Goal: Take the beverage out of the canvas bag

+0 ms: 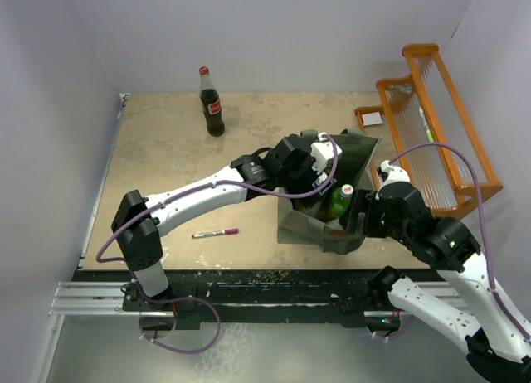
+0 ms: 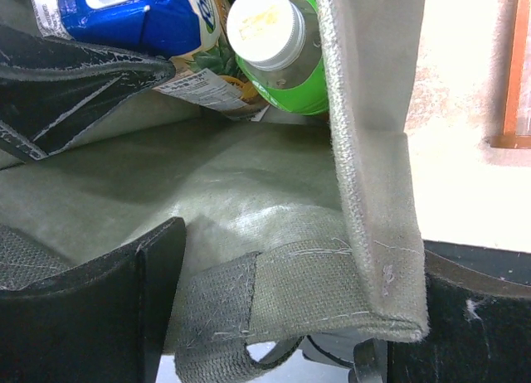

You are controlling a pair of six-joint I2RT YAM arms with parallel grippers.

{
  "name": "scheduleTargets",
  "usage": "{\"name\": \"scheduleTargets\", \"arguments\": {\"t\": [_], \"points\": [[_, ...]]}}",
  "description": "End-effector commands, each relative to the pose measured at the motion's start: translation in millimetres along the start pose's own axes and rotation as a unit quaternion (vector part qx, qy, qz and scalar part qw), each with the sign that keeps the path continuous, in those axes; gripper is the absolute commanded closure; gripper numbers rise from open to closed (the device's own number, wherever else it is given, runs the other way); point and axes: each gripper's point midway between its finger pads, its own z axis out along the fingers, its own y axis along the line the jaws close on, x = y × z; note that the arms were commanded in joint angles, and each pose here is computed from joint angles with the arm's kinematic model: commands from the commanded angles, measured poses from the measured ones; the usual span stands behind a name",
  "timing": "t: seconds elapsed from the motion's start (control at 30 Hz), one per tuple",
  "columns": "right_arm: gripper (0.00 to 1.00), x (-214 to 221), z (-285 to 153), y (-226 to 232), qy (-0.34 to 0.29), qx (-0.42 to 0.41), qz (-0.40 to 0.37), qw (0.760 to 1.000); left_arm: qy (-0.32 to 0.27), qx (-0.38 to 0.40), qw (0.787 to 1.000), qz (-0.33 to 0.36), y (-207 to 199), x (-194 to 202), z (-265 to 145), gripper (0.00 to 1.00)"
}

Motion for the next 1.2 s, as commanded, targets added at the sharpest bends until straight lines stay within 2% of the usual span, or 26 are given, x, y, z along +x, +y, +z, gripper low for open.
{"name": "scheduleTargets", "arguments": {"t": [0.0, 0.23, 0.3, 0.4, 0.77, 0.87, 1.17], "points": [[0.17, -8.1, -2.7, -3.5, -0.011, 0.012, -0.012, 1.000, -0.036, 0.021, 0.998, 0.040, -5.1, -10.9, -2.7, 0.10], [0.17, -8.6, -3.1, -4.4, -0.013, 0.014, -0.009, 1.000, -0.059, 0.045, 0.995, 0.069, -11.8, -5.4, 12.1, 0.11], [0.17, -8.7, -2.4, -4.7, -0.014, 0.016, -0.009, 1.000, -0.054, 0.048, 0.995, 0.070, -12.2, -1.3, 17.1, 0.13], [0.17, -9.1, -1.8, -5.4, -0.014, 0.019, -0.010, 1.000, -0.048, 0.044, 0.995, 0.071, -10.3, 4.7, 22.1, 0.20], [0.16, -12.1, -0.6, -5.3, -0.018, 0.022, -0.011, 1.000, -0.023, 0.057, 0.996, 0.061, -14.2, 29.2, 31.8, 0.26], [0.16, -12.0, -0.5, -5.8, -0.018, 0.023, -0.011, 1.000, -0.025, 0.049, 0.997, 0.060, -11.7, 25.0, 28.3, 0.36], [0.16, -14.1, -1.6, -5.8, -0.022, 0.024, -0.011, 0.999, -0.075, 0.029, 0.995, 0.055, -7.8, -18.0, 2.6, 0.60]]}}
